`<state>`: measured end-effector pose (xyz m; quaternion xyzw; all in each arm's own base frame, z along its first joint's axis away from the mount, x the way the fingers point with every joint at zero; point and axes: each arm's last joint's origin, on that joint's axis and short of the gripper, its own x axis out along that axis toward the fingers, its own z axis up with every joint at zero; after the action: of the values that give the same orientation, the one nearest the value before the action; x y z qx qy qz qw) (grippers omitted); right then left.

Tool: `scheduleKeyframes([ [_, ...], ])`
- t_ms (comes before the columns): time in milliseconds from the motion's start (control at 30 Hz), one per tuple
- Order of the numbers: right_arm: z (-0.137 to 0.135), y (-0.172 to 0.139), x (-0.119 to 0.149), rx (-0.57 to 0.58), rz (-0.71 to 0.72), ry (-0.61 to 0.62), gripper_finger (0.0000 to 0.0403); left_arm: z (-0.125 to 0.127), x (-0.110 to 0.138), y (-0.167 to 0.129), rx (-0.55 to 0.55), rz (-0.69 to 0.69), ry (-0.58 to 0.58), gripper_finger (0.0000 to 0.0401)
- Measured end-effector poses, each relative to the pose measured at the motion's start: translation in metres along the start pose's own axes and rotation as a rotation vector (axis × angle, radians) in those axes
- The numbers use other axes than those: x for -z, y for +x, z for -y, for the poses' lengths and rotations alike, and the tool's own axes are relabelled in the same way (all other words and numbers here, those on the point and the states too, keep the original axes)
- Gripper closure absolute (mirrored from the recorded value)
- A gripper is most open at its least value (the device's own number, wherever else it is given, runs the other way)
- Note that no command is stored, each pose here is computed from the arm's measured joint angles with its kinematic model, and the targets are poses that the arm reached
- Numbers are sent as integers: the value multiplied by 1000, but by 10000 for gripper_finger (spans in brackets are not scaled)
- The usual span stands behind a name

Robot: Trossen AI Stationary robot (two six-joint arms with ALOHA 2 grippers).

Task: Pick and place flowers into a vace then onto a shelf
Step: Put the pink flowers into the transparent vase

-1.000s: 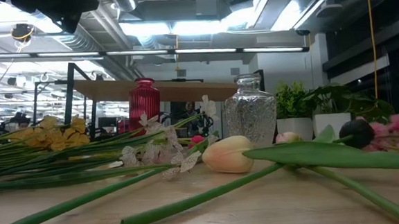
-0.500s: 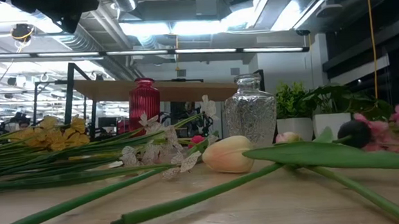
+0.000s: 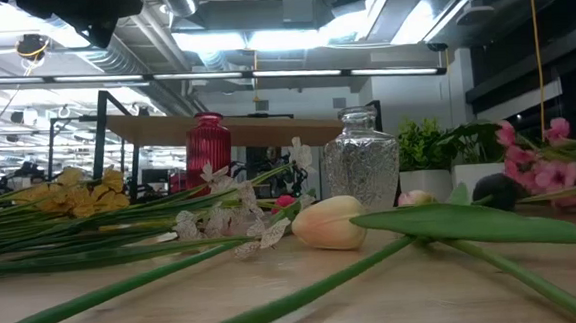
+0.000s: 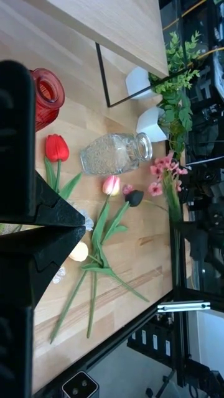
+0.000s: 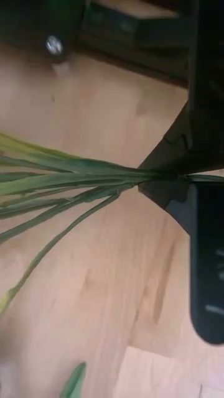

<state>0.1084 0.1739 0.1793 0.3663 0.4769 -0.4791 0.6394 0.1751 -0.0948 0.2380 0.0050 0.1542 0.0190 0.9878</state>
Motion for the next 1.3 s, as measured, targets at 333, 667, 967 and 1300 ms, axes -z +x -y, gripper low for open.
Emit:
scheduleKeyframes([
  [333, 5, -25, -15, 72, 89, -2, 400, 0, 0, 0, 0, 0, 0, 398],
  [667, -4, -49, -21, -82, 229, -97, 400, 0, 0, 0, 0, 0, 0, 398],
  [967, -7, -64, -31, -234, 259, -195, 400, 0, 0, 0, -1, -1, 0, 398],
  [1300, 14, -83, -72, -451, 390, -353, 400, 0, 0, 0, -2, -2, 1, 398],
])
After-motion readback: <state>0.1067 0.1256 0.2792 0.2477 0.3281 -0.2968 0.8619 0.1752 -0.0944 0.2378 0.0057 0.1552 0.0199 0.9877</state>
